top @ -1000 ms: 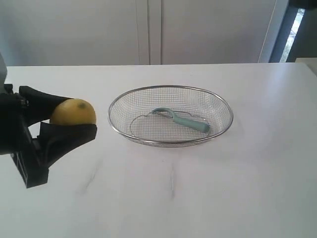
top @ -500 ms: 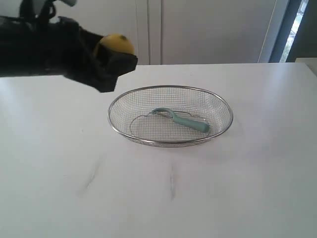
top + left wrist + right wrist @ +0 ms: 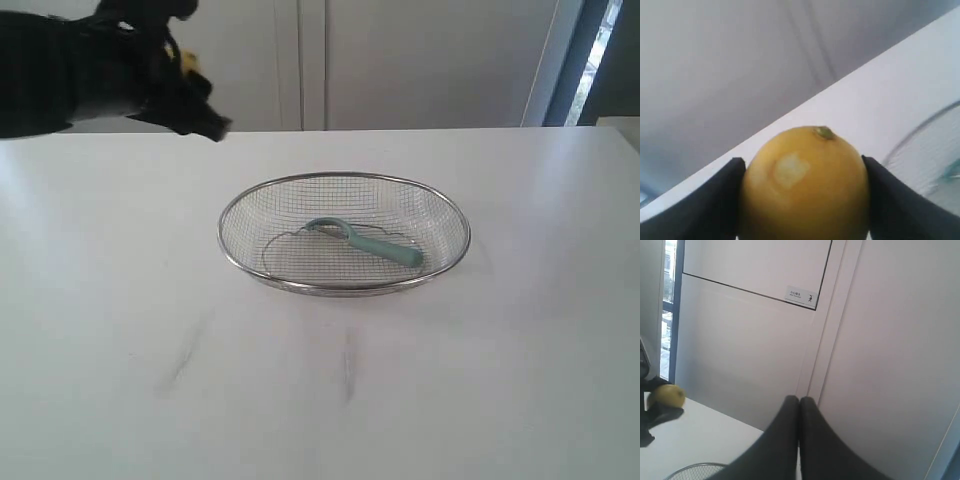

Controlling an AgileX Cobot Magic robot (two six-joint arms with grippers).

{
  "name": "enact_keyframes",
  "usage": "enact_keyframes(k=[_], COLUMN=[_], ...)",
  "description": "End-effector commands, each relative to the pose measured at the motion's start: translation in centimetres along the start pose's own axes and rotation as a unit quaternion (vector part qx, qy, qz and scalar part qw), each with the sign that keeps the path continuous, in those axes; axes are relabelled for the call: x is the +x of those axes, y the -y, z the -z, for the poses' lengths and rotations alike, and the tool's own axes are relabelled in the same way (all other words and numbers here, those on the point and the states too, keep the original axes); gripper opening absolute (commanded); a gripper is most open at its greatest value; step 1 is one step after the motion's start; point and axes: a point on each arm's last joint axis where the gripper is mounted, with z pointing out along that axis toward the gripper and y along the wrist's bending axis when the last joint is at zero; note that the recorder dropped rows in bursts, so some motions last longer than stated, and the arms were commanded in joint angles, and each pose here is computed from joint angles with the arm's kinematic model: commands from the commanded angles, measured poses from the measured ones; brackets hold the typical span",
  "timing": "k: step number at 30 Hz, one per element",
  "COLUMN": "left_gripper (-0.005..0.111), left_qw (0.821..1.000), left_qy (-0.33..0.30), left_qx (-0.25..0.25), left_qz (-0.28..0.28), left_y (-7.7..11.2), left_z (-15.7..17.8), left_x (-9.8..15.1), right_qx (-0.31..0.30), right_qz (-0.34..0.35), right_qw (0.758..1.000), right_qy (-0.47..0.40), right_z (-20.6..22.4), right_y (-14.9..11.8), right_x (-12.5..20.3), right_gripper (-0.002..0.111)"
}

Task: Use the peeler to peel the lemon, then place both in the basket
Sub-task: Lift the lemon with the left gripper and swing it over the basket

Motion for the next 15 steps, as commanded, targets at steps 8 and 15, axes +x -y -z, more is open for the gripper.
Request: enact_keyframes(k=[8, 15], left_gripper=[0.0, 0.0], left_qw=[0.935, 0.898], left_qy=[0.129, -0.136], left_qx=[0.294, 0.41], left_qz=[0.151, 0.084], left_y=[6.4, 7.9], left_z=[-2.8, -5.9], left_x=[-5.1, -2.6], right_qx=[0.002, 0.002], right_qz=[-0.001, -0.001], right_qw=[1.0, 1.0], right_qy=[0.003, 0.003], right_z=[0.2, 0.2], right_y=[0.0, 0.0], right_x=[-0.1, -0.1], right_gripper=[0.0, 0.0])
